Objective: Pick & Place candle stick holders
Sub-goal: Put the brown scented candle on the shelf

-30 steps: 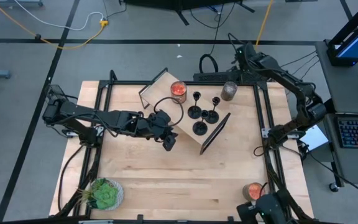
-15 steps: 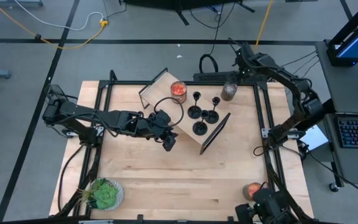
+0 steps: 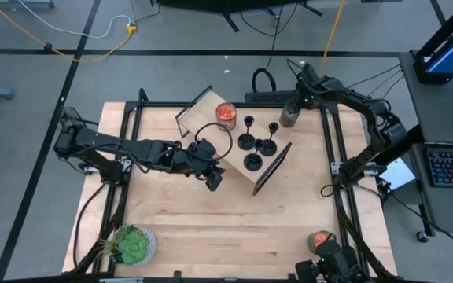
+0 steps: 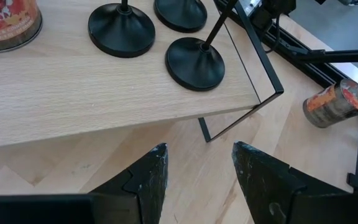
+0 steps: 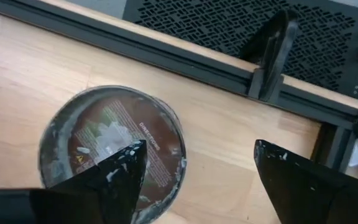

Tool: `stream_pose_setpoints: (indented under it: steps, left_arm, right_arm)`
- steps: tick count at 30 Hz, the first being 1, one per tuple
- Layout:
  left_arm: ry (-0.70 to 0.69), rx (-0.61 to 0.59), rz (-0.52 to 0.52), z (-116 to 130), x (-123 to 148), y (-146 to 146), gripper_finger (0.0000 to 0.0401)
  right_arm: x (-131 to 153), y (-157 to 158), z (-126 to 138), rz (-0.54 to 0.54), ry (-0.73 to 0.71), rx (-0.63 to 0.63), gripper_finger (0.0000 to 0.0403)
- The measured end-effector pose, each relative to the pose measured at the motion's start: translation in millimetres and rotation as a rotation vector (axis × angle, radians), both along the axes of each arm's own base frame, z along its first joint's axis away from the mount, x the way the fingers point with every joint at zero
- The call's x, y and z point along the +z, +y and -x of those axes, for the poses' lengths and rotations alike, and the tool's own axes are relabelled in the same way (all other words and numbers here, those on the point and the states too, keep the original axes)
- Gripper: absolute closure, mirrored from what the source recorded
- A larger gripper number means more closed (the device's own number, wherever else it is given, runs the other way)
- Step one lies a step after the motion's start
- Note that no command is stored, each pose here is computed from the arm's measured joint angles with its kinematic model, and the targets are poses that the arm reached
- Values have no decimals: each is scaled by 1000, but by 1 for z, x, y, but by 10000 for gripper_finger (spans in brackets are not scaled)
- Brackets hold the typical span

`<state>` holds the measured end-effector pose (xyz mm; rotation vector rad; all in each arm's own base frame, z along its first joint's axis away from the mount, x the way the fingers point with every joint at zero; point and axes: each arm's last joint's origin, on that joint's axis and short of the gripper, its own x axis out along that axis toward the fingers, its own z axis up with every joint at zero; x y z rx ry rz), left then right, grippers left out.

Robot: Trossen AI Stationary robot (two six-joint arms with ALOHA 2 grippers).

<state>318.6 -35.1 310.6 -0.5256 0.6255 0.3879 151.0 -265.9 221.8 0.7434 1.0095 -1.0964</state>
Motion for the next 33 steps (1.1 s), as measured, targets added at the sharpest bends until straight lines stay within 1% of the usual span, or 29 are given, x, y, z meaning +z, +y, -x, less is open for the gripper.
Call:
stream_pose_setpoints:
  steps: [5, 9, 14, 17, 33]
  left_arm:
    - [0, 0, 0, 0, 0, 0, 212]
    - [-1, 2, 2, 0, 0, 0, 212]
    - [-2, 3, 4, 0, 0, 0, 212]
    - [-2, 3, 4, 0, 0, 0, 212]
    - [-12, 37, 44, 0, 0, 0, 212]
  right_arm:
    - [-10, 1, -1, -3, -66, 0, 130]
    - [-17, 1, -2, 1, -103, -18, 154]
    - [-19, 1, 1, 10, -101, -30, 192]
    - [-19, -1, 3, 22, -97, -63, 213]
    - [-19, -2, 4, 14, -102, -79, 287]
